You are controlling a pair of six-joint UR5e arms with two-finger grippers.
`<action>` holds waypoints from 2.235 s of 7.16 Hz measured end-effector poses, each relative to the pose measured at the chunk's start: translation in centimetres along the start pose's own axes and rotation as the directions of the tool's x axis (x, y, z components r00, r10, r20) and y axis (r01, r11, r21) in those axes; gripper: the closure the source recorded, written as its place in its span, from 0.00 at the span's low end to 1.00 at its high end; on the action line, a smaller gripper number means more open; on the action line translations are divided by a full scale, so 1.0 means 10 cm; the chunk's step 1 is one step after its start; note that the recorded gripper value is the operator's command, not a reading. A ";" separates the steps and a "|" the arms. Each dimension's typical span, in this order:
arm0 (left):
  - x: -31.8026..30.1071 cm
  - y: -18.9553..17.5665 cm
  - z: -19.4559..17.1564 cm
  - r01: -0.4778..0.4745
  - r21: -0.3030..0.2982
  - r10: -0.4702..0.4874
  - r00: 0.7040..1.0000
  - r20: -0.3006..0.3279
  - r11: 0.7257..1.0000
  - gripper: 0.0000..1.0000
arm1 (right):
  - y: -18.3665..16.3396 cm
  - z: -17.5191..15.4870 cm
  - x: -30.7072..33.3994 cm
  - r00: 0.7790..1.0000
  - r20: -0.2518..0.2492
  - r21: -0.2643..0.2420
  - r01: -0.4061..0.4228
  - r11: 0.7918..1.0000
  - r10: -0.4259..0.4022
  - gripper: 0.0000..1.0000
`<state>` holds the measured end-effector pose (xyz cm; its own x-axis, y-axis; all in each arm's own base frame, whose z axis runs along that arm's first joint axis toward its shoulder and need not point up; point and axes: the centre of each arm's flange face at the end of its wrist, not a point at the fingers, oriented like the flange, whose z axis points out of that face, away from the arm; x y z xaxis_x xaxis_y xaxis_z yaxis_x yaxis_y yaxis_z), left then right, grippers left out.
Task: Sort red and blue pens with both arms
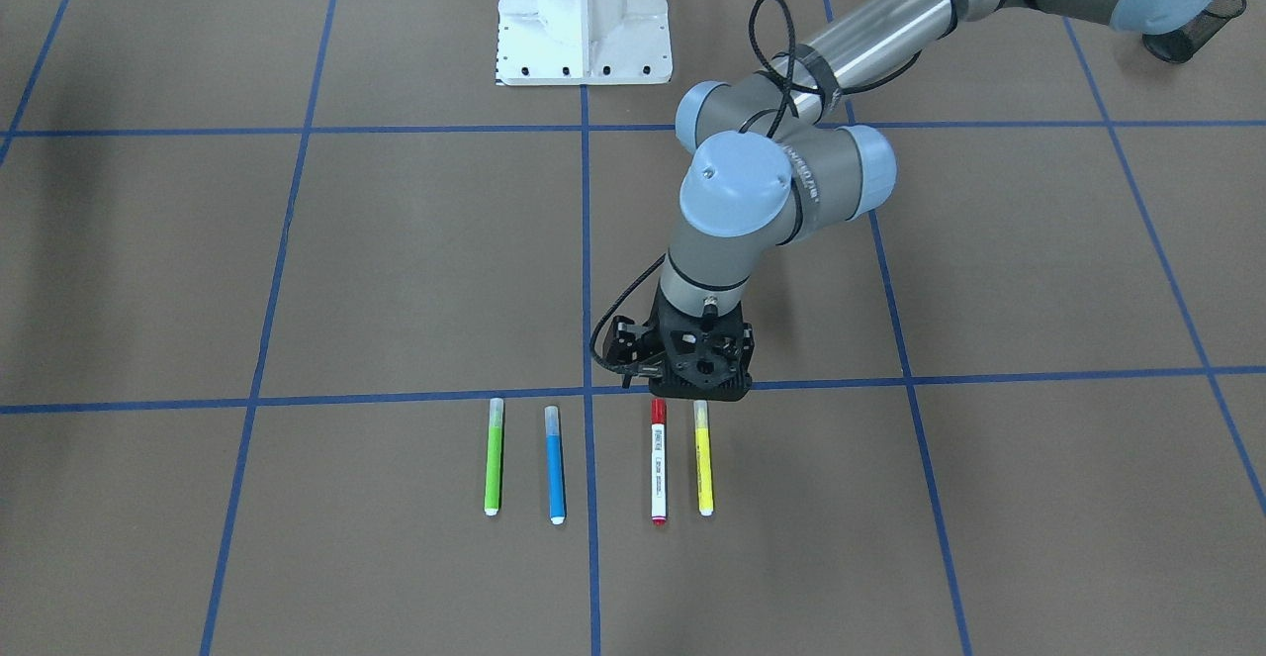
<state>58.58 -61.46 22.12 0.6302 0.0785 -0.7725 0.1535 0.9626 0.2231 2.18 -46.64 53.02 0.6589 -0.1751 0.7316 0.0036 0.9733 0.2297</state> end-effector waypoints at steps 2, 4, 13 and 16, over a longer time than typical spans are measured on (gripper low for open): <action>0.00 0.04 0.15 -0.053 -0.003 0.053 0.999 0.005 0.999 0.43 | -0.05 0.02 -0.01 1.000 0.000 -0.001 0.003 1.000 -0.003 0.00; -0.03 0.08 0.21 -0.074 -0.010 0.074 0.997 0.011 0.997 0.46 | -0.09 0.03 -0.01 1.000 0.000 -0.001 0.005 1.000 -0.005 0.00; -0.15 0.12 0.22 -0.075 -0.012 0.075 0.997 0.017 0.997 0.91 | -0.10 0.03 -0.01 1.000 0.002 -0.001 0.004 1.000 -0.004 0.00; -0.20 0.15 0.21 -0.072 -0.010 0.072 0.997 0.014 0.997 1.00 | -0.10 0.03 -0.01 1.000 0.002 -0.001 0.005 1.000 -0.005 0.00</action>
<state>59.14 -60.71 25.21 0.6502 0.1444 -0.7459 0.0998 0.9570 0.2723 1.84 -47.62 52.90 0.6574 -0.1804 0.7316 0.0080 0.9725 0.2326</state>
